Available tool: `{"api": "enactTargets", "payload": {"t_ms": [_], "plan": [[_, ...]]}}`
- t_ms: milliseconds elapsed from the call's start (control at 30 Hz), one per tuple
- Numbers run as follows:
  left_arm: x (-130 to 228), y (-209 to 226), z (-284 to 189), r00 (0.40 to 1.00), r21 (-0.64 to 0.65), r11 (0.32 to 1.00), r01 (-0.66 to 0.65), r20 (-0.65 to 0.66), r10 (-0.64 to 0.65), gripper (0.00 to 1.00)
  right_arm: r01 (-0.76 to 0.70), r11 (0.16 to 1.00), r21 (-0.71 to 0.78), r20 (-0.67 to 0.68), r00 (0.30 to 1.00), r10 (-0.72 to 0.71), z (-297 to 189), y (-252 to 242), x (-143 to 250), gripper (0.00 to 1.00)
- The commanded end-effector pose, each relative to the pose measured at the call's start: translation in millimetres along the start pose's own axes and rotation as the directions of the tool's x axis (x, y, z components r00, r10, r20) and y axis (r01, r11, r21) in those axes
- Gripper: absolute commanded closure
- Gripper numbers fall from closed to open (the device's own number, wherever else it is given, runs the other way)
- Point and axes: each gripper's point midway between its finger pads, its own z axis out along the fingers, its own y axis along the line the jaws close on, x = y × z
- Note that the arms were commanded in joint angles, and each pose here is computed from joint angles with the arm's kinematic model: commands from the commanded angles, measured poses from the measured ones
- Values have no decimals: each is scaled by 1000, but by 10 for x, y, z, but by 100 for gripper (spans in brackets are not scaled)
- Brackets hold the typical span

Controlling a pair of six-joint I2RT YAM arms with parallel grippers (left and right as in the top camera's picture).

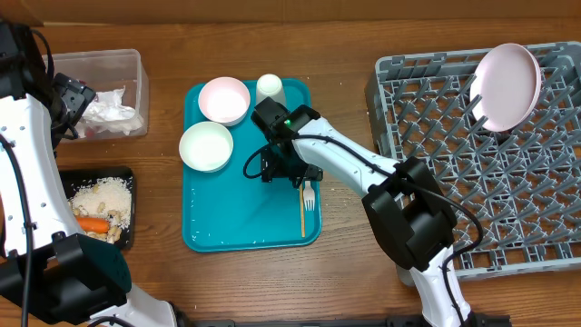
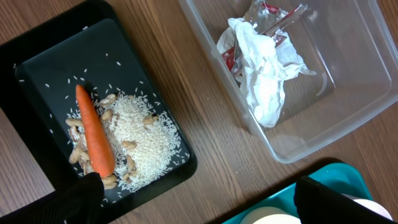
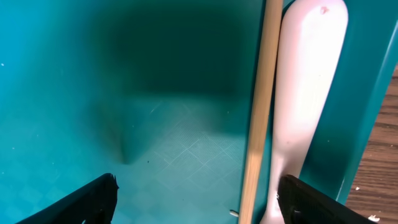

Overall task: Sort waste into correct bins and load items into the dishwasher rack
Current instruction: 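Close the right gripper on the wooden chopstick beside the fork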

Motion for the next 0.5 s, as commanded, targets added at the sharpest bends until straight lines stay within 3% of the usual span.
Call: {"api": "enactTargets", "payload": {"t_ms": [0,467], "plan": [[-35,16,-23,1000,-6,1000,-8,16,8,0,0,1000,11,-18,1000,1,90,-6,37,15],[-35,16,-23,1000,-6,1000,-8,16,8,0,0,1000,15,-23,1000,1,55,-6,40,16]]}}
